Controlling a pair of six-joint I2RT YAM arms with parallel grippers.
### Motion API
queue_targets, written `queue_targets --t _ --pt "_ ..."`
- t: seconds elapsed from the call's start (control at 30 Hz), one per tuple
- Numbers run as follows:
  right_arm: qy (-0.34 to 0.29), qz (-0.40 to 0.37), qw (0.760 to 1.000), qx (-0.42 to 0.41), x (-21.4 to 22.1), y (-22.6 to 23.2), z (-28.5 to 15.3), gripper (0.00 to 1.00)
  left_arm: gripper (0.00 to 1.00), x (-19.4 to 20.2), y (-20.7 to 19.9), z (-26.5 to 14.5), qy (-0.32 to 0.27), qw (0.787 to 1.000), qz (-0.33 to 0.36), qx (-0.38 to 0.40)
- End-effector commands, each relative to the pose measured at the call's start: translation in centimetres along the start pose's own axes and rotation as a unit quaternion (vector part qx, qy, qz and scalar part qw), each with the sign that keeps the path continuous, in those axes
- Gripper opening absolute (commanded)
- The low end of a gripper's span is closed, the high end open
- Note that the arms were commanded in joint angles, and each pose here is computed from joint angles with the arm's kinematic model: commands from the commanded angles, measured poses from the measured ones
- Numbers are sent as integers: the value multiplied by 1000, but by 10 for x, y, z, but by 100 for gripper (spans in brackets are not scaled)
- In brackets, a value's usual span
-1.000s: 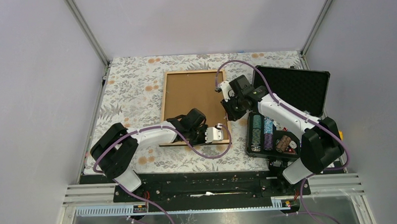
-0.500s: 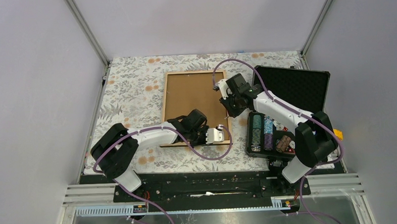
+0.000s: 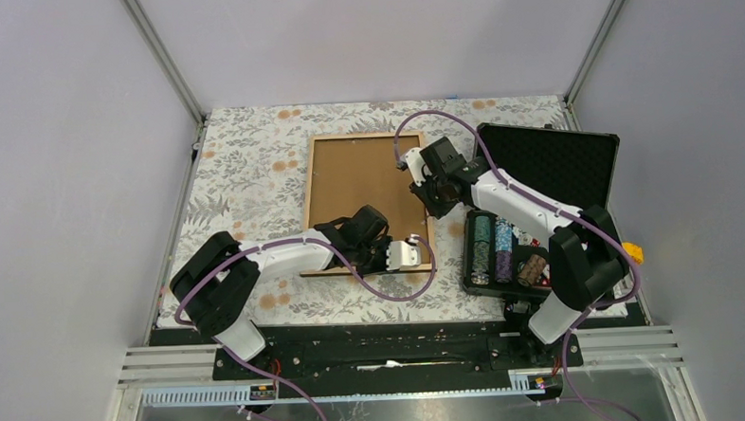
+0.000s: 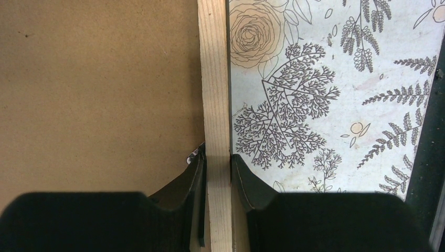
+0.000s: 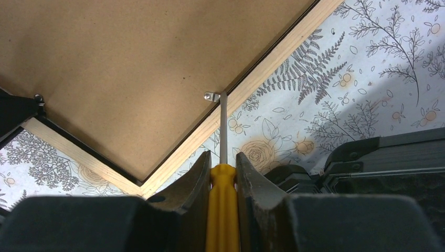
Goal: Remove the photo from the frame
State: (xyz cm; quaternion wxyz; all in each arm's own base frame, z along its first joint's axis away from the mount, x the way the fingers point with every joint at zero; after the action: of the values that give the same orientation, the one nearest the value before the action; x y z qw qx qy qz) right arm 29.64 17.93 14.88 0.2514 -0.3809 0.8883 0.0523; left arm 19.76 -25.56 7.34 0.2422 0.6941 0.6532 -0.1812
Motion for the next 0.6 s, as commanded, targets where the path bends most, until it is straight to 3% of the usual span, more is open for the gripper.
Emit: queue_targets --t 0.0,0.17,0.57 --pt "-9 -5 1000 6 -7 1 -25 0 15 17 -31 9 27 997 -7 68" --pt "-32 13 999 -25 -11 11 -38 0 15 17 -31 11 29 997 -8 68" --pt "14 -7 1000 -5 -1 12 -16 0 14 16 -33 10 27 997 -5 68"
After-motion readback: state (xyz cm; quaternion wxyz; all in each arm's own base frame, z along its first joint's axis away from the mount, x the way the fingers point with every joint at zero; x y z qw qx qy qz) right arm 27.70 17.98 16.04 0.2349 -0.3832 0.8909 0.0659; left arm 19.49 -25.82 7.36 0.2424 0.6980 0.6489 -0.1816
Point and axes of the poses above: each gripper's point midway between its finger pads, its own z axis out along the fingers, its own y axis along the line the jaws close on, x = y × z, the point moved 6 cm from there along -z, back along the fingers, and after that the axes turned 1 degree about -z, right-handed, at the moved point
